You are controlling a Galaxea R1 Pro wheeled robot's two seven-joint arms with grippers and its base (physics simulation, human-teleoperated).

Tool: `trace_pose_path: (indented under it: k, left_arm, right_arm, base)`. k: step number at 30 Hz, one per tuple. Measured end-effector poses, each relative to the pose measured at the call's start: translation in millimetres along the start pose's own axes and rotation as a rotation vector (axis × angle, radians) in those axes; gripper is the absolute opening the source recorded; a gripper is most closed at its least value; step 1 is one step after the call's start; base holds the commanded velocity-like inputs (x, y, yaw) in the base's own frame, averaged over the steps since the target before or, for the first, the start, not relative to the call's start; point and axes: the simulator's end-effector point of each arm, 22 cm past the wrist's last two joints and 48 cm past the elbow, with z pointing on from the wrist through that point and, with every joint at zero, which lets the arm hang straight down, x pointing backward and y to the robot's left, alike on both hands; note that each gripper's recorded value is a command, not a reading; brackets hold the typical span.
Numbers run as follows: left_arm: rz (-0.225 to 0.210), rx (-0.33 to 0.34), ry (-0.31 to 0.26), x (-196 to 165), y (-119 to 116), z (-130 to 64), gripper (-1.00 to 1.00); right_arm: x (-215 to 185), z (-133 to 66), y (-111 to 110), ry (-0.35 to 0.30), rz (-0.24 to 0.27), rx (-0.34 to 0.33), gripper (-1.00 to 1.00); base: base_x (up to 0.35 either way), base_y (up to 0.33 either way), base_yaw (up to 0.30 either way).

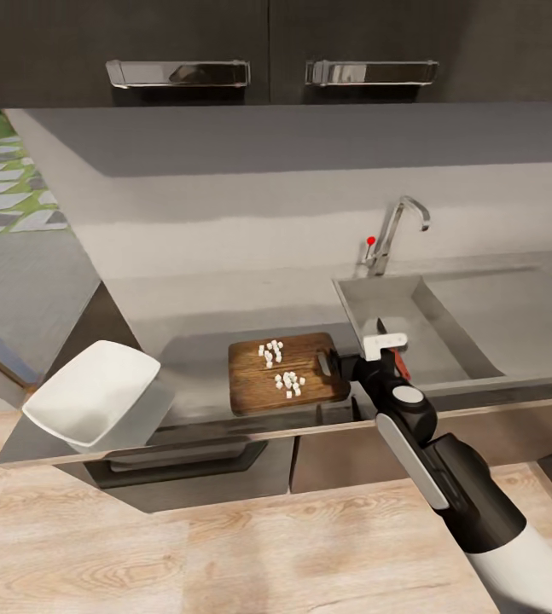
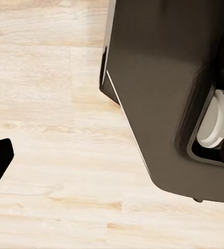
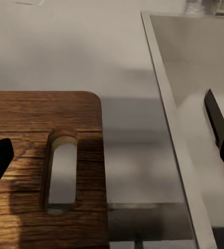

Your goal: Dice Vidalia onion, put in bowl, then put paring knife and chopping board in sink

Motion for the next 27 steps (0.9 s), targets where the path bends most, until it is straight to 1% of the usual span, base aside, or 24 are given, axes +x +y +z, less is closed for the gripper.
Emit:
trace_pose_path:
  k: [8,14,20,23,24,27]
  left_arm:
    - [0.000,0.000,-0.001,-0.3,0.0,0.0,1.00]
    - [0.000,0.000,0.000,0.1,0.0,0.0,1.00]
    - [-0.001,0.001,0.002,1.1,-1.0,0.0,1.00]
    - [-0.007,0.007,0.005,3.2,-6.4,-0.1,1.00]
    - [-0.008,0.008,0.006,3.5,-7.2,-0.1,1.00]
    - [-0.009,0.009,0.007,4.3,-8.2,-0.2,1.00]
  right_arm:
    - [10.5,4.2,-0.5,0.025,-0.003,0.004,1.00]
    - [11.9,4.7,0.0,0.028,-0.003,0.004,1.00]
    - [12.0,4.8,0.1,0.029,0.001,0.002,1.00]
    - [9.6,3.3,1.7,0.027,0.004,-0.001,1.00]
    - [10.5,2.7,2.4,0.036,0.000,-0.002,1.00]
    - [19.7,-0.1,15.2,0.123,-0.032,-0.020,1.00]
  base:
    - [0.028,0.000,0.000]
    - [0.148,0.000,0.000]
    - [0.015,0.000,0.000]
    - [0.000,0.000,0.000]
    - [0.000,0.000,0.000]
    - [0.000,0.000,0.000]
